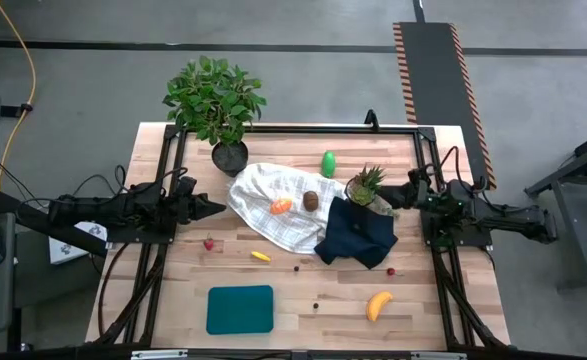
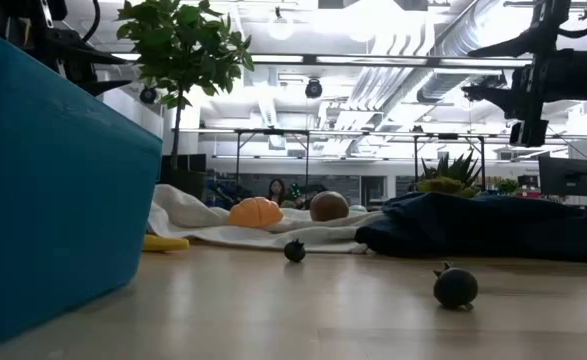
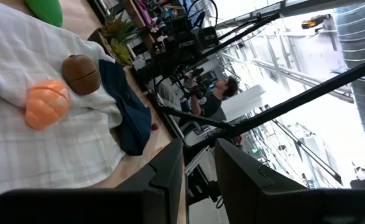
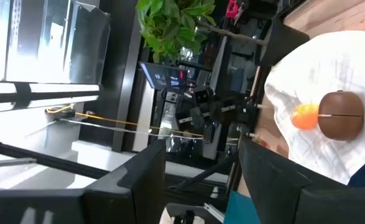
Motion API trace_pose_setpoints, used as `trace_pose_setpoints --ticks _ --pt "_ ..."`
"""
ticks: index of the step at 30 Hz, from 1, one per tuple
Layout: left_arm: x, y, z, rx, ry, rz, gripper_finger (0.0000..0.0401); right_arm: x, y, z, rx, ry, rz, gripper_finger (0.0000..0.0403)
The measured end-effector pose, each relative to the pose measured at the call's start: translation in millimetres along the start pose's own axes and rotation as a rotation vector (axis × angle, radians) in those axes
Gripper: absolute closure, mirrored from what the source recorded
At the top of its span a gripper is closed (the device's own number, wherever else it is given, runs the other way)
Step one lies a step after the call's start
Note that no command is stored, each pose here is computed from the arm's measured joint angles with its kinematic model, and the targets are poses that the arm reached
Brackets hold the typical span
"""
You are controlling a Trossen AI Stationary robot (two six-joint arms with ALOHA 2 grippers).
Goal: Pick and placing Produce into tupperware
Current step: Put the cherry into the bin
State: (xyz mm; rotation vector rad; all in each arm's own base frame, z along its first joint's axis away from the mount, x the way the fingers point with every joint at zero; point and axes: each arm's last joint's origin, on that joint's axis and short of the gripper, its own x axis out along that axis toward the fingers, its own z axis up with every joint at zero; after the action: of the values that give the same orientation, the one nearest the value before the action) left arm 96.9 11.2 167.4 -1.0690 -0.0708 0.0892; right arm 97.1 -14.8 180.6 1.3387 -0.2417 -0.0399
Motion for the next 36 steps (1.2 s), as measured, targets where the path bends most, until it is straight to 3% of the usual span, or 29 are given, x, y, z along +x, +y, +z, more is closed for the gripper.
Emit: trace_pose_setpoints --ticks 15,31,36 --pt "0.0 0.0 0.1 0.0 -0.002 0.001 0.0318 0.0 -3.3 -0.6 -0.054 0.007 -0.034 0.0206" --pt "0.0 0.0 0.1 -0.006 -0.003 0.001 0.0318 -0.7 -10.7 -3.4 -0.002 0.054 -0.108 0.0206" --pt "0.0 0.0 0.1 -0.011 -0.002 0.001 0.0318 -0.7 -10.9 -3.7 -0.052 0.062 -0.107 0.0206"
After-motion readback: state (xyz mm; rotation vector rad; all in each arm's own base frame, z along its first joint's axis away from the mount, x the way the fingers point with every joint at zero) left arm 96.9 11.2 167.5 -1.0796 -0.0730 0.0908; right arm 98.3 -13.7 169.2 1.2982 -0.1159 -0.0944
